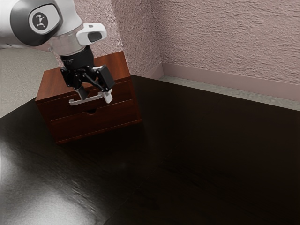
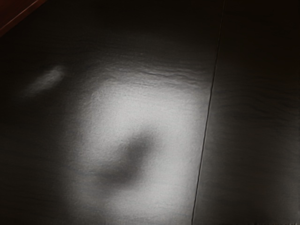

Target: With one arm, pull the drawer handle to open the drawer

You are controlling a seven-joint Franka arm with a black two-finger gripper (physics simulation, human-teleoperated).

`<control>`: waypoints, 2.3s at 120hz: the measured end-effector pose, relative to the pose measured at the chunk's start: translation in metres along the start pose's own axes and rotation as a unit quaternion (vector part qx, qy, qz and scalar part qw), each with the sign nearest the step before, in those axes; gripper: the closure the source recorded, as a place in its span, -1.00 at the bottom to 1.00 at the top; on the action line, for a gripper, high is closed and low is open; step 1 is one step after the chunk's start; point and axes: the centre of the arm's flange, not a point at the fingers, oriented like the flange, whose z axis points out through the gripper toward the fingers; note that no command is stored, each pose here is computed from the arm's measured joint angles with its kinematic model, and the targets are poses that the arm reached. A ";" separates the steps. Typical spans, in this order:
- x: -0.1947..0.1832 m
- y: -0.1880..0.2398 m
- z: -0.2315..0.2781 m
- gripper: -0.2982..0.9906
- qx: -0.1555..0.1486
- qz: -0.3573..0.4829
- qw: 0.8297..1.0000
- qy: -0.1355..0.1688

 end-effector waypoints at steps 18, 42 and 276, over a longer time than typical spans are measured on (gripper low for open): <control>0.001 0.006 0.003 -0.54 -0.015 0.004 1.000 -0.004; 0.001 0.002 0.000 -0.54 -0.023 0.008 1.000 0.000; 0.065 -0.136 0.070 -0.14 0.161 0.408 0.895 0.084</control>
